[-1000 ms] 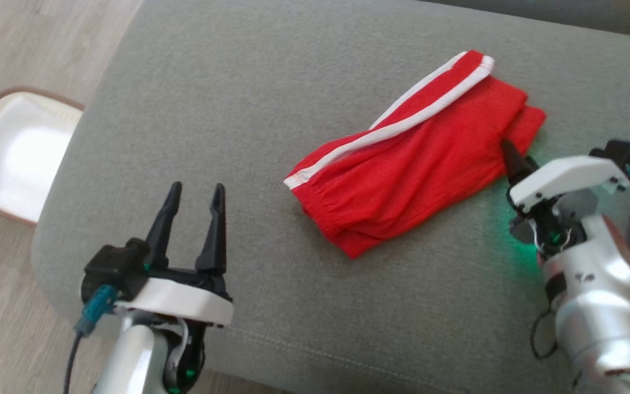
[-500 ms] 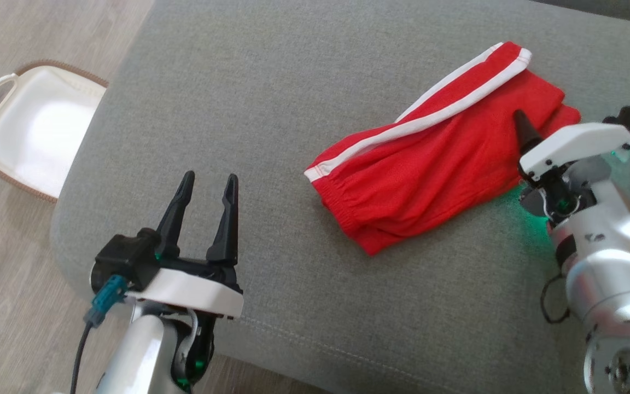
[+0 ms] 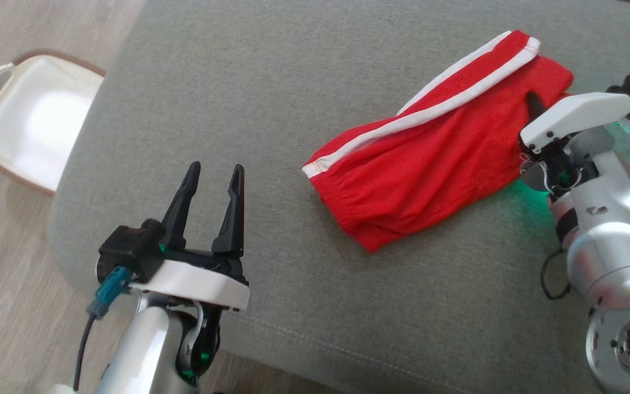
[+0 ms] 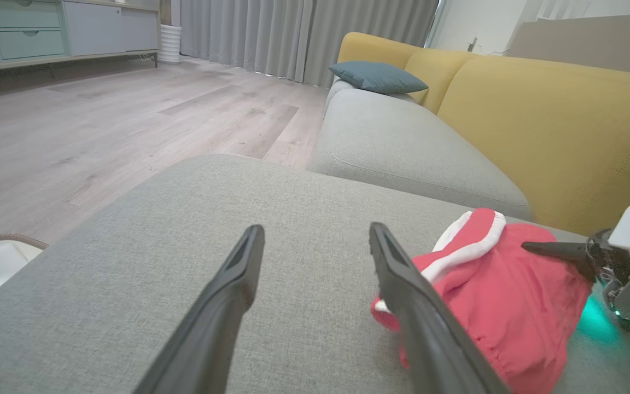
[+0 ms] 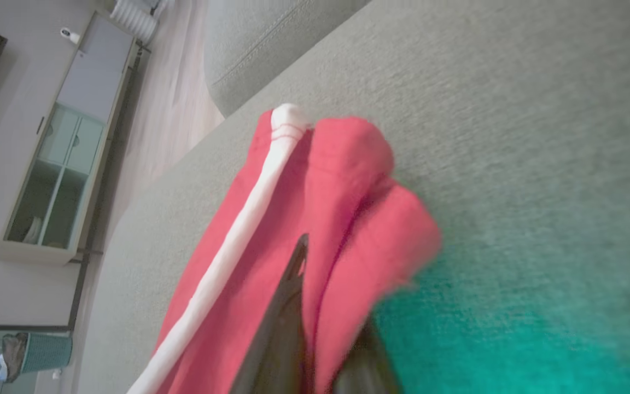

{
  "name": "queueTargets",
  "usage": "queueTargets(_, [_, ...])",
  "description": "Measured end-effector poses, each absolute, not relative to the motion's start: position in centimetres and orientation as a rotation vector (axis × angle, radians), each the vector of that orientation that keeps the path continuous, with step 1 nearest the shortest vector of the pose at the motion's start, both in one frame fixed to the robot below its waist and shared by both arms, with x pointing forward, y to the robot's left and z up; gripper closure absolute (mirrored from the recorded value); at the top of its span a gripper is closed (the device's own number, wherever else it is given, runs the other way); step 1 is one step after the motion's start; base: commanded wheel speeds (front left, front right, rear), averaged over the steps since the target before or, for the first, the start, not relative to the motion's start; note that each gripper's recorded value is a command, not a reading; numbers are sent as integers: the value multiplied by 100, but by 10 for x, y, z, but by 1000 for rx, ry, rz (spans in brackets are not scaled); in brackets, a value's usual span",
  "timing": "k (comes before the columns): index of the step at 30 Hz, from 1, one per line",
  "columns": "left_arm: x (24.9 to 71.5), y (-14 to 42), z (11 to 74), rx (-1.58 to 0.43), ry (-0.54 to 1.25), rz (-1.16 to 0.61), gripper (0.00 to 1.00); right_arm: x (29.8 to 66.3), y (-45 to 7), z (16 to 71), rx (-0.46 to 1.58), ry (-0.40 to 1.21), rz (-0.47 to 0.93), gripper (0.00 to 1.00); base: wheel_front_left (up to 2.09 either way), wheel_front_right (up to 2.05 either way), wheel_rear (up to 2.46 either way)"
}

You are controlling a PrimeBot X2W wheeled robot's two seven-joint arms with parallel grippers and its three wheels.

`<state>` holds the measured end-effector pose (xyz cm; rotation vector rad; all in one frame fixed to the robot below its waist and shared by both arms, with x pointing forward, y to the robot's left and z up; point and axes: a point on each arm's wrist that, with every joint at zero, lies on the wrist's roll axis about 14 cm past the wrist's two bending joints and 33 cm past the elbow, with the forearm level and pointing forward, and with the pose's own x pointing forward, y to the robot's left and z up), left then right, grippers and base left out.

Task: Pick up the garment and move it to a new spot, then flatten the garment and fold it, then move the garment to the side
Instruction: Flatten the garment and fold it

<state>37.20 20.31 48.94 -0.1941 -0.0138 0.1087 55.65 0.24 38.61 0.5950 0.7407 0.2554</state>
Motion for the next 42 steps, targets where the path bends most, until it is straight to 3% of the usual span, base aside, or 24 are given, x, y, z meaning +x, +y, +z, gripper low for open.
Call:
queueTargets(9, [384, 184, 499, -217, -47, 44, 0, 558, -47, 414, 763, 582, 124, 100, 0, 0, 0])
queueTargets(19, [382, 155, 515, -235, -93, -45, 0, 490, -107, 398, 846, 484, -30, 100, 0, 0, 0])
queueTargets(30, [360, 141, 515, -246, -90, -79, 0, 428, -122, 392, 917, 409, -102, 100, 0, 0, 0])
queueTargets(42, [358, 139, 513, -232, -85, -87, 0, 439, -118, 409, 911, 346, -73, 100, 0, 0, 0])
